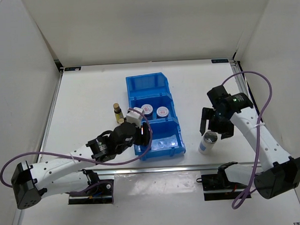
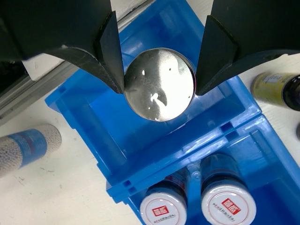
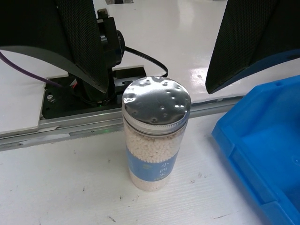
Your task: Organize the condiment bottles
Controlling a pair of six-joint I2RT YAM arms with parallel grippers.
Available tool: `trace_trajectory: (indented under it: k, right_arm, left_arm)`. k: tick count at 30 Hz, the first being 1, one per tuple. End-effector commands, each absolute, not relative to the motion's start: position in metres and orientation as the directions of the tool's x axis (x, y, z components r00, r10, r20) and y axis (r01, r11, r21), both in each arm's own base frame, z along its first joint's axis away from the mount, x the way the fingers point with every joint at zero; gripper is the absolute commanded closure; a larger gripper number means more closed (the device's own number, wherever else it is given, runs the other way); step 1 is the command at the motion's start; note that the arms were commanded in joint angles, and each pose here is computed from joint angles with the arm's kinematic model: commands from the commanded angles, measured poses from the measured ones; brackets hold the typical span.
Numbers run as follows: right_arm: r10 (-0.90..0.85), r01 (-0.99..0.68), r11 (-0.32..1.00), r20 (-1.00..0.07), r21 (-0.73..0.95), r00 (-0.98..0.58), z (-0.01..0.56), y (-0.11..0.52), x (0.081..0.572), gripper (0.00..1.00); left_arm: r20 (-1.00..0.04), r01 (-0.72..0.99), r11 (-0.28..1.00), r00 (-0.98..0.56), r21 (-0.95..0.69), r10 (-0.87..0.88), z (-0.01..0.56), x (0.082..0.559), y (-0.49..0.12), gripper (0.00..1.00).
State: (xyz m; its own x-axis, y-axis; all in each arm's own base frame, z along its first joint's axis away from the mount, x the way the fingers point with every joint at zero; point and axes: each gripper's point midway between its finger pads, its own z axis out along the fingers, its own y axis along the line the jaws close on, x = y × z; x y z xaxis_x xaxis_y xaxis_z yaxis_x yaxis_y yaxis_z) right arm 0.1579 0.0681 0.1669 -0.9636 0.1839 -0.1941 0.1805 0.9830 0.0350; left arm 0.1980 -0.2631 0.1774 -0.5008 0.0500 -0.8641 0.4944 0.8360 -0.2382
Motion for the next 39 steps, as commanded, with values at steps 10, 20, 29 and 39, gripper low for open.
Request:
trace_trajectory:
  k: [10, 20, 29, 39]
  right_arm:
    - [0.177, 0.171, 0.984, -0.137, 0.053, -0.975, 0.168, 0.084, 0.151, 0.13]
    - [0.205, 0.212, 0.976, -0.126, -0.052, -0.971, 0.149, 0.075, 0.146, 0.14]
    - [0.193, 0.201, 0.976, -0.087, -0.083, -0.977, 0.135, 0.073, 0.144, 0.17]
    - [0.201, 0.207, 0.973, -0.062, -0.102, -0.978, 0.124, 0.072, 0.141, 0.25]
  left_arm:
    - [-0.878, 0.389, 0.854, -0.455, -0.346, -0.149, 0.208, 0.203, -0.239, 0.54]
    - [-0.872, 0.371, 0.858, -0.464, -0.354, -0.159, 0.203, 0.196, -0.224, 0.38]
    - [-0.863, 0.378, 0.863, -0.49, -0.337, -0.123, 0.191, 0.195, -0.23, 0.31]
    - [-0.848, 0.366, 0.87, -0.52, -0.33, -0.103, 0.181, 0.195, -0.233, 0.31]
